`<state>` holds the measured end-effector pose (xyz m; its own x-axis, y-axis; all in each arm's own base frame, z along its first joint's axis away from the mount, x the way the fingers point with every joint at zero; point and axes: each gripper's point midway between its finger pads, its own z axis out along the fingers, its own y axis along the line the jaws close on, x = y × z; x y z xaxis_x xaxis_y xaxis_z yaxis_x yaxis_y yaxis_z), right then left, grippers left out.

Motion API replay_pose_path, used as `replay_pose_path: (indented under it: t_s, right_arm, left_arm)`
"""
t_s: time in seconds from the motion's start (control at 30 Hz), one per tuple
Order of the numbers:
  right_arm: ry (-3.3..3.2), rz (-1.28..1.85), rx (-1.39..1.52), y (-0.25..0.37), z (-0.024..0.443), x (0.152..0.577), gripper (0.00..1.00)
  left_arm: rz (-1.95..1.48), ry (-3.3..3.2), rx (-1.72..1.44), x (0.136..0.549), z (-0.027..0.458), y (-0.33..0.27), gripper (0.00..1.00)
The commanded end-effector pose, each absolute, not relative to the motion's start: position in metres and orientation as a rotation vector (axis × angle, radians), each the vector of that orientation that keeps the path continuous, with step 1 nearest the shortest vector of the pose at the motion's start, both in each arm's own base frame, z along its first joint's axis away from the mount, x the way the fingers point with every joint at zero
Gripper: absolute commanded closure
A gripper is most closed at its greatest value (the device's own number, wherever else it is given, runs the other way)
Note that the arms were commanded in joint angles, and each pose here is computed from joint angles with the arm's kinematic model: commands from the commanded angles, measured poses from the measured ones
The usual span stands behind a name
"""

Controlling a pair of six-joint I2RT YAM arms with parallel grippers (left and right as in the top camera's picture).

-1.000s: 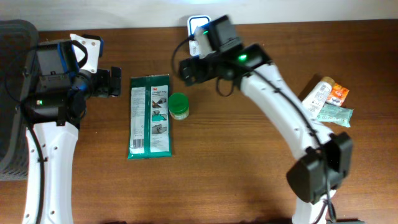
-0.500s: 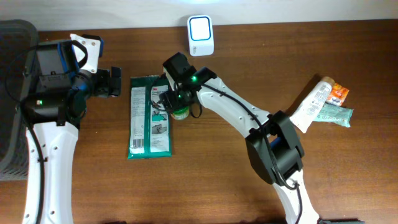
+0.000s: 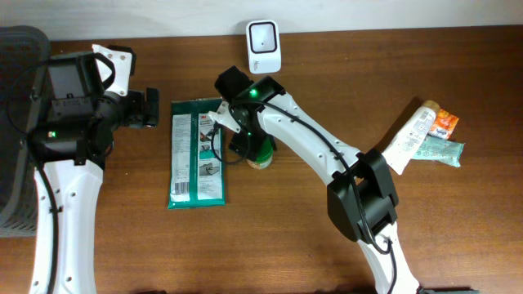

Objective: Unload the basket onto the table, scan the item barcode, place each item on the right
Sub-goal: 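Move the right gripper to the green-lidded jar and grasp it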

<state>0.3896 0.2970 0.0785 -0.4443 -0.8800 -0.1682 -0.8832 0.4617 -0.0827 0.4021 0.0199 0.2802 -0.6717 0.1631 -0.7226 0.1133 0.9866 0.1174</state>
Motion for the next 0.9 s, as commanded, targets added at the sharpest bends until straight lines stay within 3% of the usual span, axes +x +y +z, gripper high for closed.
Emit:
replay_pose_path:
  t_s: [0.0, 0.07, 0.13, 0.23, 0.27, 0.33, 0.7, 0.87]
  right_arm:
    - [2.6, 0.072, -1.278, 0.284, 0.102, 0.407, 0.18]
    - [2.673, 0.199, -1.016, 0.283, 0.125, 0.414, 0.17]
    - [2.784, 0.289, -0.522, 0.281, 0.158, 0.422, 0.13]
    - [2.911, 0.319, -0.098, 0.281, 0.147, 0.409, 0.09]
    - [2.934, 0.254, 0.03, 0.276, 0.135, 0.406, 0.02]
    - [2.984, 0.19, 0.147, 0.269, 0.112, 0.399, 0.02]
    - [3.085, 0.076, 0.226, 0.254, 0.055, 0.376, 0.02]
    - [3.094, 0.061, -0.177, 0.251, 0.055, 0.373, 0.14]
  left_arm:
    - [0.07, 2.288, 0.209, 0.402, 0.289, 0.017, 0.01]
    - [0.07, 2.288, 0.209, 0.402, 0.289, 0.017, 0.01]
    - [0.07, 2.288, 0.209, 0.402, 0.289, 0.017, 0.01]
    - [0.07, 2.288, 0.209, 0.402, 0.289, 0.017, 0.01]
    - [0.07, 2.288, 0.209, 0.402, 0.289, 0.017, 0.01]
    - [0.07, 2.288, 0.209, 0.402, 0.289, 0.017, 0.01]
    - [0.07, 2.288, 0.209, 0.402, 0.289, 0.017, 0.01]
    - [0.07, 2.288, 0.209, 0.402, 0.289, 0.017, 0.01]
